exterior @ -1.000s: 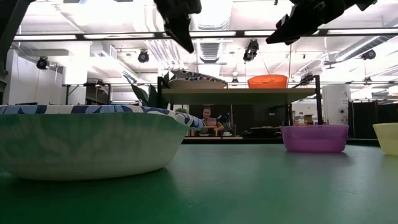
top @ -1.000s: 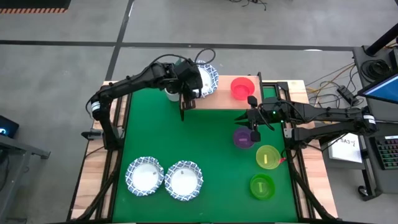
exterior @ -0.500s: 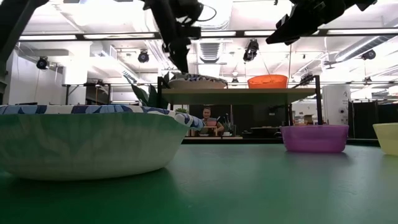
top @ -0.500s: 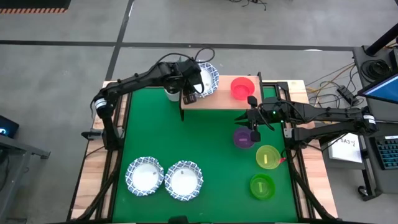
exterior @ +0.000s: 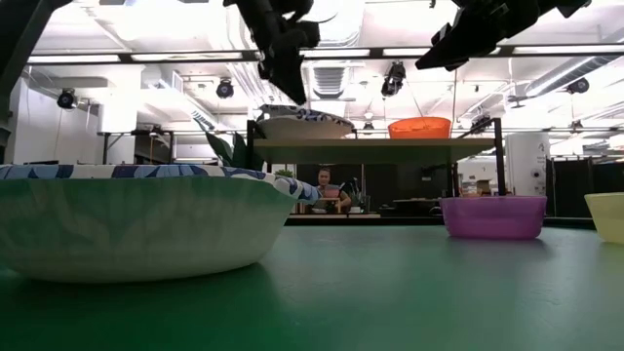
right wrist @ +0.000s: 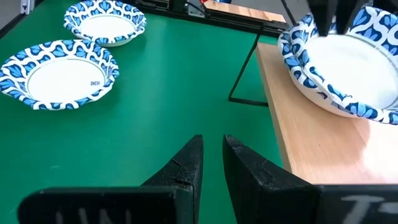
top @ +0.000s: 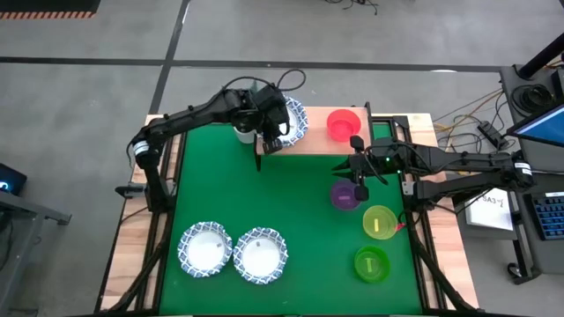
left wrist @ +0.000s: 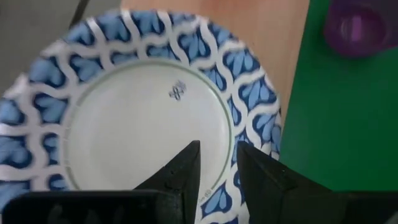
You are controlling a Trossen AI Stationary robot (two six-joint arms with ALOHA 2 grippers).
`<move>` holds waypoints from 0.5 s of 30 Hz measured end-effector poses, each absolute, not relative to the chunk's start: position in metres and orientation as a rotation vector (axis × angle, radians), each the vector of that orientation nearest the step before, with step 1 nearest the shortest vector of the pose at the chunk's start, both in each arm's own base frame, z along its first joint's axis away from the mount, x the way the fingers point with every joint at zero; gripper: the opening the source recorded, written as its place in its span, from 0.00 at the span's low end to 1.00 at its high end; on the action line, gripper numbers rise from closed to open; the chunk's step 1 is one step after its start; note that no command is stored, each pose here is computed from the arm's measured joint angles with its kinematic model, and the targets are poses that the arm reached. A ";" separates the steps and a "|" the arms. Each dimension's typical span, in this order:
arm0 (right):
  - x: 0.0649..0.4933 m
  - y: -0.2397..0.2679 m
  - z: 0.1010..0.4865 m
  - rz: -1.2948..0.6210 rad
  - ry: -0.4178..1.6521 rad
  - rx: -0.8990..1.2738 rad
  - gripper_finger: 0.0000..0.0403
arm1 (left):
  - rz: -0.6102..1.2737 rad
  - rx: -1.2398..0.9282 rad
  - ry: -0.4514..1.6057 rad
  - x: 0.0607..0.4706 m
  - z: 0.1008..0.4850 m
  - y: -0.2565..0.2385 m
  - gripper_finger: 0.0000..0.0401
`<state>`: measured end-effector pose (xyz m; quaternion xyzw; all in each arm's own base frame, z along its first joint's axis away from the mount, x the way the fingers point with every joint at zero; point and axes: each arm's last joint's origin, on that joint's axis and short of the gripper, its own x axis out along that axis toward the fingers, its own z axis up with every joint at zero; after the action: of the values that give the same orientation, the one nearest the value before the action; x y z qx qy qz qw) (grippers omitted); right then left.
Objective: Place and stack bowls onto a shelf
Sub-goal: Stack the white patterned bowl on top of the white patterned bowl on the shelf
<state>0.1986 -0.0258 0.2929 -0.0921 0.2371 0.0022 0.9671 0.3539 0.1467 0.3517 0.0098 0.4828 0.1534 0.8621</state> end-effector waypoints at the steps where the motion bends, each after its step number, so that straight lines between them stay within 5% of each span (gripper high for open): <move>1: 0.199 -0.026 0.293 0.004 0.480 -0.186 0.13 | 0.324 0.023 1.003 0.353 0.355 0.147 0.21; 15: 0.199 -0.026 0.292 0.004 0.483 -0.183 0.13 | 0.598 0.156 1.206 0.319 0.378 0.162 0.21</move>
<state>0.1986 -0.0258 0.2919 -0.0906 0.2389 0.0021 0.9668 0.3190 0.1617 0.3775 0.0721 0.5579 0.2767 0.7791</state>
